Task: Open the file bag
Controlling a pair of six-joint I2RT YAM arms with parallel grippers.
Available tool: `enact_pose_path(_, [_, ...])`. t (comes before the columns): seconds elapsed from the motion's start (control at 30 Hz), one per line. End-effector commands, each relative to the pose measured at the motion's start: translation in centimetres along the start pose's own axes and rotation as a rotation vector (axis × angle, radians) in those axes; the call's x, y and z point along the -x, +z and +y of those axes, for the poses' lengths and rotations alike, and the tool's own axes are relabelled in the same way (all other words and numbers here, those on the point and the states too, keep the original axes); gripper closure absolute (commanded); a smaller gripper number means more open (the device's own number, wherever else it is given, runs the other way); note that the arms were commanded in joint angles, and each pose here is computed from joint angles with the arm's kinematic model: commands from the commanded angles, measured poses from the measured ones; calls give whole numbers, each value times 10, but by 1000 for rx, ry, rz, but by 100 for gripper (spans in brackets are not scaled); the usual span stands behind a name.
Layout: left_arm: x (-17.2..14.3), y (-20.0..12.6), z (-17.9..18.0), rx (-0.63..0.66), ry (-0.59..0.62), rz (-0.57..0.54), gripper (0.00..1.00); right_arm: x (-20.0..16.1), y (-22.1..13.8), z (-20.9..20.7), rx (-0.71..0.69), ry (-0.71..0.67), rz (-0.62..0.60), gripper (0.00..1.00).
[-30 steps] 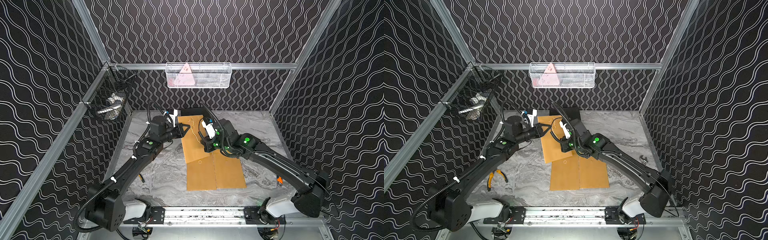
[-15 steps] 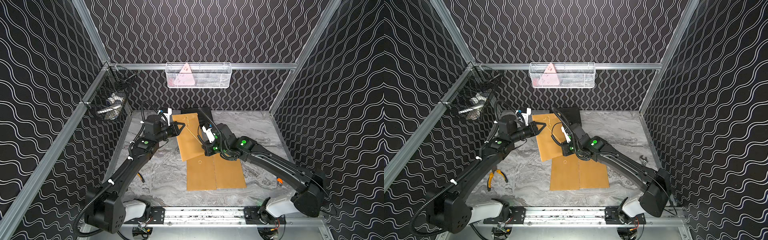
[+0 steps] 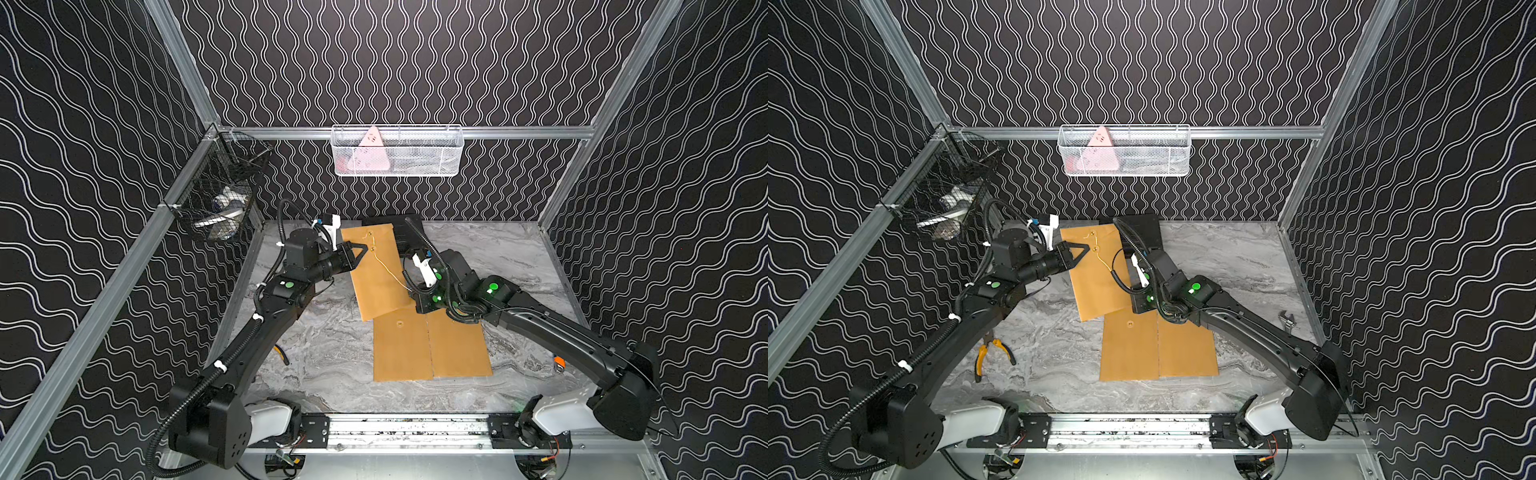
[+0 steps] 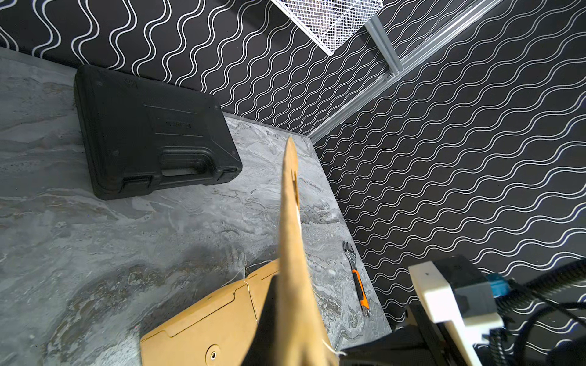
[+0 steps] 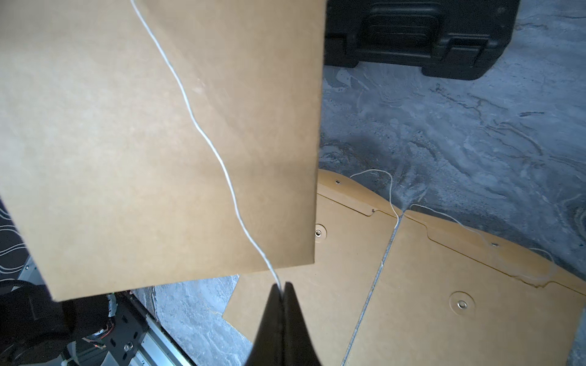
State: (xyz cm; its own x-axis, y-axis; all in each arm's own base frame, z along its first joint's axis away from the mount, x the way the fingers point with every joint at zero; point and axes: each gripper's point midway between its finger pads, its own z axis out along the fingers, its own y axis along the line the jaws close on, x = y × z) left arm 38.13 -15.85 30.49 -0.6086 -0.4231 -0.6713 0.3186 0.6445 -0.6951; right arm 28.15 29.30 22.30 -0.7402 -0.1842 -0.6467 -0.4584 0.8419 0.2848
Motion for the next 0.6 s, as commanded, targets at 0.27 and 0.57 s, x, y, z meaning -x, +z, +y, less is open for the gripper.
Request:
enact_pose_path(0.27, [-1,-8,-12,-49,19,2,100,24,-12,-27,-55,26,-67,100])
enact_pose_path(0.57, [-18,-10,-11,-76,0,34,100,57,-19,-39,-61,29,-118,100])
